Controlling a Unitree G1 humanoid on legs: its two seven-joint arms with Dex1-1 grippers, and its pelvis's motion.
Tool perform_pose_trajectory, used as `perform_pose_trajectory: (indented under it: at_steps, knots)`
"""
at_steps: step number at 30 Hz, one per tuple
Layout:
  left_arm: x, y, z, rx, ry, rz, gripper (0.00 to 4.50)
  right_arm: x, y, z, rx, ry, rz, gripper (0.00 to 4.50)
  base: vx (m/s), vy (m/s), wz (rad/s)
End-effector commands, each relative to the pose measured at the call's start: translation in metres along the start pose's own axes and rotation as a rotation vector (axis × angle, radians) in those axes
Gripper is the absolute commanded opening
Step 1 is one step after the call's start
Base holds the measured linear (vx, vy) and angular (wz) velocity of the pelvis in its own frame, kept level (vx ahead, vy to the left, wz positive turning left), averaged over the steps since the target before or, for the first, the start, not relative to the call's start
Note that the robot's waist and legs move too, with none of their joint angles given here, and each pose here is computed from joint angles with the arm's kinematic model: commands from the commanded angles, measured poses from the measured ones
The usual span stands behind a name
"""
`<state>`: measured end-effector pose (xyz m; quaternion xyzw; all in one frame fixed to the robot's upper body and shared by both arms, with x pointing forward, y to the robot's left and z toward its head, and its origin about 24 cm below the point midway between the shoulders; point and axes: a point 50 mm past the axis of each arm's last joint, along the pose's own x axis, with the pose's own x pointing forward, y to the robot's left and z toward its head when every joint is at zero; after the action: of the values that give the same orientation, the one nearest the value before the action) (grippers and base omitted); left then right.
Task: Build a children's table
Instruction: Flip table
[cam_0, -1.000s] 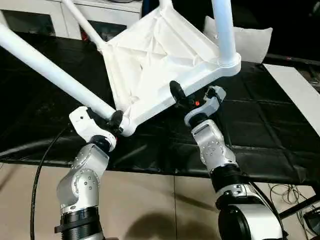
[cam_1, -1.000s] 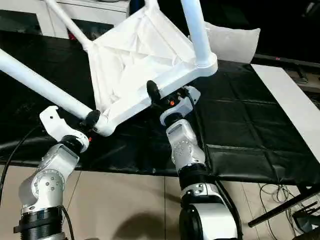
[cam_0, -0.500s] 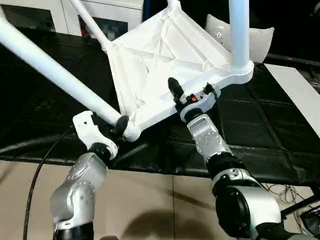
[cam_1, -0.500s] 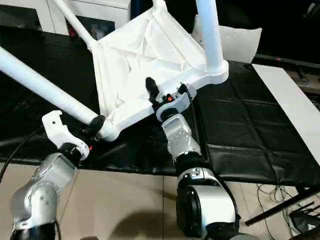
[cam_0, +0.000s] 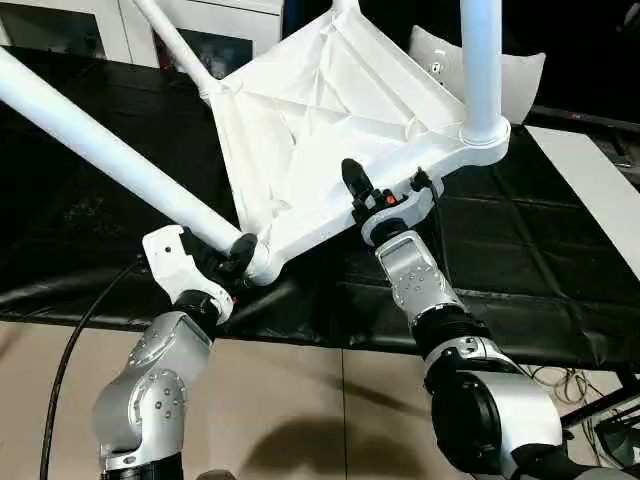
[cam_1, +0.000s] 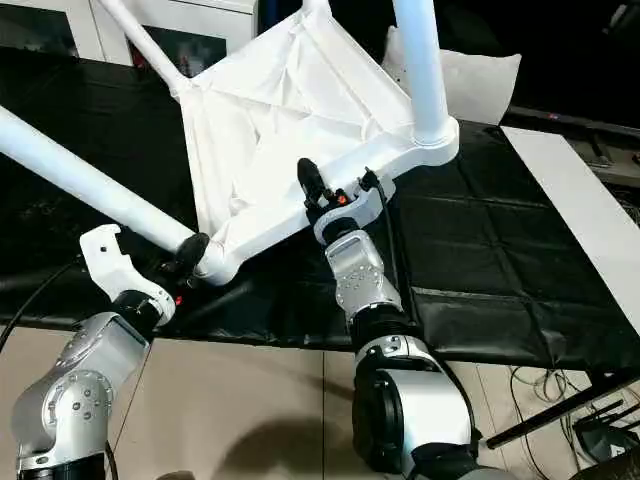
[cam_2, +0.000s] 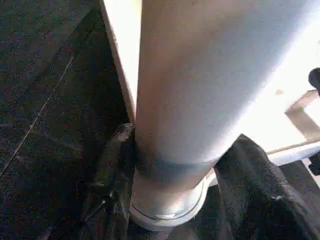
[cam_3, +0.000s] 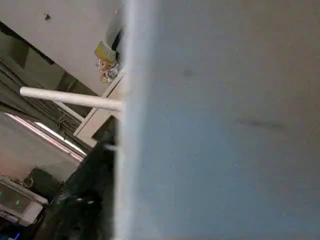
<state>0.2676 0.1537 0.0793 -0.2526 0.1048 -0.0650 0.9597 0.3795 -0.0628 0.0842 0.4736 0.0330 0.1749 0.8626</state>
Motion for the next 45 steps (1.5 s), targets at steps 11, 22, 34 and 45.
perform_pose_trajectory:
  at_steps: [11, 22, 34, 45]
  knots:
    - [0.006, -0.002, -0.026, 0.065, 0.201, -0.107, 2.74, 0.013, 0.054, -0.033, 0.072, 0.048, 0.173, 2.00, 0.000, 0.000, 0.00]
    - [-0.006, -0.003, -0.029, 0.196, 0.233, -0.190, 3.59, 0.011, 0.038, -0.008, -0.001, -0.054, 0.090, 1.99, 0.000, 0.000, 0.00]
    - [-0.040, -0.026, -0.005, 0.540, 0.180, -0.500, 4.46, -0.001, 0.007, 0.069, -0.352, -0.243, -0.187, 1.99, 0.000, 0.000, 0.00]
    - [-0.033, -0.043, 0.038, 0.743, 0.047, -0.568, 4.48, -0.028, -0.007, 0.112, -0.663, -0.259, -0.373, 1.99, 0.000, 0.000, 0.00]
